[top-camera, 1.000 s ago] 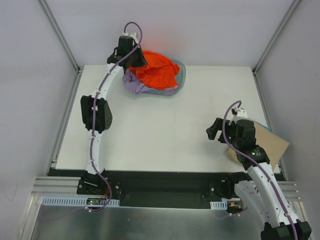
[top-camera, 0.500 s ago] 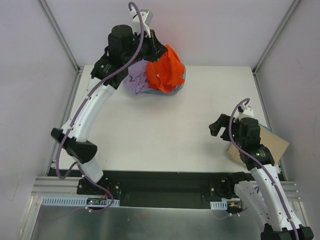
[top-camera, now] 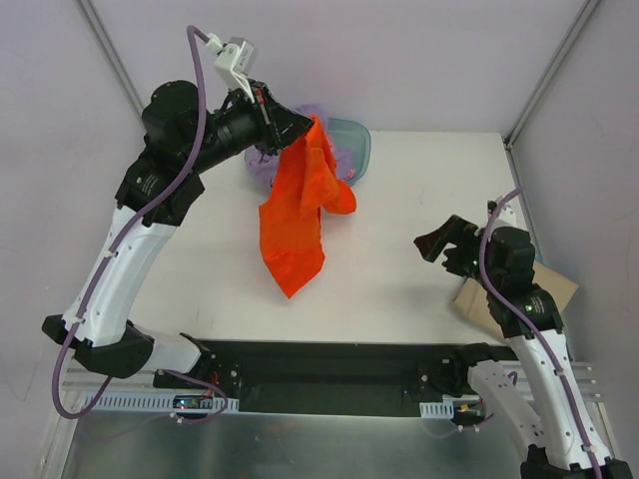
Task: Fold and stack the t-shirts
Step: Move the tshirt to the center of the board
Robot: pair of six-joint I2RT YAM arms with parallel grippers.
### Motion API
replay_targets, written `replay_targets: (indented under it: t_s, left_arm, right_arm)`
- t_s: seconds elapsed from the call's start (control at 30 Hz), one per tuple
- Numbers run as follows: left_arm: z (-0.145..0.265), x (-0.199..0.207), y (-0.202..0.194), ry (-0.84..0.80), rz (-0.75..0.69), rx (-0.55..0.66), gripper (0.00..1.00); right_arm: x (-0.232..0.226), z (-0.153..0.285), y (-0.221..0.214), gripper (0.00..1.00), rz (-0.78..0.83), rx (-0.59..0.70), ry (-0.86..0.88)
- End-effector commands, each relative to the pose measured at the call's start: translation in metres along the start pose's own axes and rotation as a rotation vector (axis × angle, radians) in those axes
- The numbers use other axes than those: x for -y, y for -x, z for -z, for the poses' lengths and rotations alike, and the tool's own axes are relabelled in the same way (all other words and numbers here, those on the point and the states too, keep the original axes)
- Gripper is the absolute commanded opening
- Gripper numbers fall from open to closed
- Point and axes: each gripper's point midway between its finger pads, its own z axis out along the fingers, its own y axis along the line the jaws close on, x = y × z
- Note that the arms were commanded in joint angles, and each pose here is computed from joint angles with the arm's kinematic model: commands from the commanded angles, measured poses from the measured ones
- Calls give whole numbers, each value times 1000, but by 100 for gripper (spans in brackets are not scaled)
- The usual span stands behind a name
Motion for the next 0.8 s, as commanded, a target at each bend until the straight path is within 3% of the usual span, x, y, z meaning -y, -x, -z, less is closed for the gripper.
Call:
replay_targets:
  t_s: [0.0,0.13,0.4,0.6,0.77]
  left_arm:
    - [13,49,-19,-236,102,-102,0]
    - [33,72,-33,-327,161,-166,0]
    - [62,69,-67,-306,145,-195,0]
    - [78,102,-90,-416,113,-248,0]
    - [54,67,-116,-258,138,-267,0]
  right_arm:
    - [-16,1,-7,97,-19,-78,62]
    - [-22,0,-13,96,-30,-96,106]
    - [-16,8,-6,97,-11,-33,82]
    - [-24,8,-11,97,-33,-79,115]
    - [-31,15,-8,96,-29,-41,168]
